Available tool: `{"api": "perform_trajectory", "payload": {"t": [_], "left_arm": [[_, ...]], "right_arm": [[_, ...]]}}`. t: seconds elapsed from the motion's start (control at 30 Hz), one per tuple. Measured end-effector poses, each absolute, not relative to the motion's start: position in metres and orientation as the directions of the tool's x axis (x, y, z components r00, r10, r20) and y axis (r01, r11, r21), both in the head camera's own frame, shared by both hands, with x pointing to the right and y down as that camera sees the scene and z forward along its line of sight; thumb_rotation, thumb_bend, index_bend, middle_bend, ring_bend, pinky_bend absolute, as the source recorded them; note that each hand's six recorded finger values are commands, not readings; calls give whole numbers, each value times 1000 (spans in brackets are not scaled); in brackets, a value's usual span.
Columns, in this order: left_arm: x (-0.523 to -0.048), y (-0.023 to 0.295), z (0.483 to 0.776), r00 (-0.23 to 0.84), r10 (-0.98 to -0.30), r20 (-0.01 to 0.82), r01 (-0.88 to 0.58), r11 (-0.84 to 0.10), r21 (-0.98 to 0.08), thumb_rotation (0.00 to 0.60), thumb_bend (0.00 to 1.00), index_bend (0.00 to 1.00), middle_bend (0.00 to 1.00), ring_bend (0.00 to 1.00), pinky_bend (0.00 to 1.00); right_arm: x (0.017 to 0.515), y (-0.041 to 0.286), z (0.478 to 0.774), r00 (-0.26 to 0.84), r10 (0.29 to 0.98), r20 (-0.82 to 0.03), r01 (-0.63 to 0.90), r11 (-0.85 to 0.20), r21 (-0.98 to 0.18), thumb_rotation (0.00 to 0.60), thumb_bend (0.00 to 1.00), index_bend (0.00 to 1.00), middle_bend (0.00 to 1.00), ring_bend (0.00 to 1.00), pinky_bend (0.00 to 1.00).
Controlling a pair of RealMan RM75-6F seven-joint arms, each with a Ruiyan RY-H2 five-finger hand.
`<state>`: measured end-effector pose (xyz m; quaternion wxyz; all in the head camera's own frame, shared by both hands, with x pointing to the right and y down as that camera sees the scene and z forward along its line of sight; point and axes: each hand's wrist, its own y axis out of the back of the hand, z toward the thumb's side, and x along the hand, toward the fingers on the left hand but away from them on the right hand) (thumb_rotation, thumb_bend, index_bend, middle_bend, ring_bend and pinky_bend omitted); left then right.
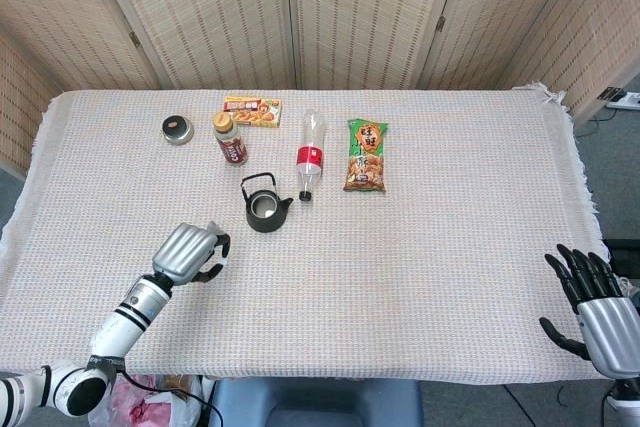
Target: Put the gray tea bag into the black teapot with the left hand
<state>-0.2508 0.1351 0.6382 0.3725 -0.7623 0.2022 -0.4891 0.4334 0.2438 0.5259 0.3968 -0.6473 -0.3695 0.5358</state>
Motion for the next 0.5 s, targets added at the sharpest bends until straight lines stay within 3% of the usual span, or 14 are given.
{"api": "perform_trajectory", "payload": {"t": [0.5], "left_arm": [[-188, 67, 588, 478, -697, 534, 71, -576, -815, 600, 394, 544, 1000, 1000, 1000]], "right_arm": [[440, 236, 526, 140, 903, -407, 80, -420, -904, 600, 186, 0, 0, 0, 0]]}}
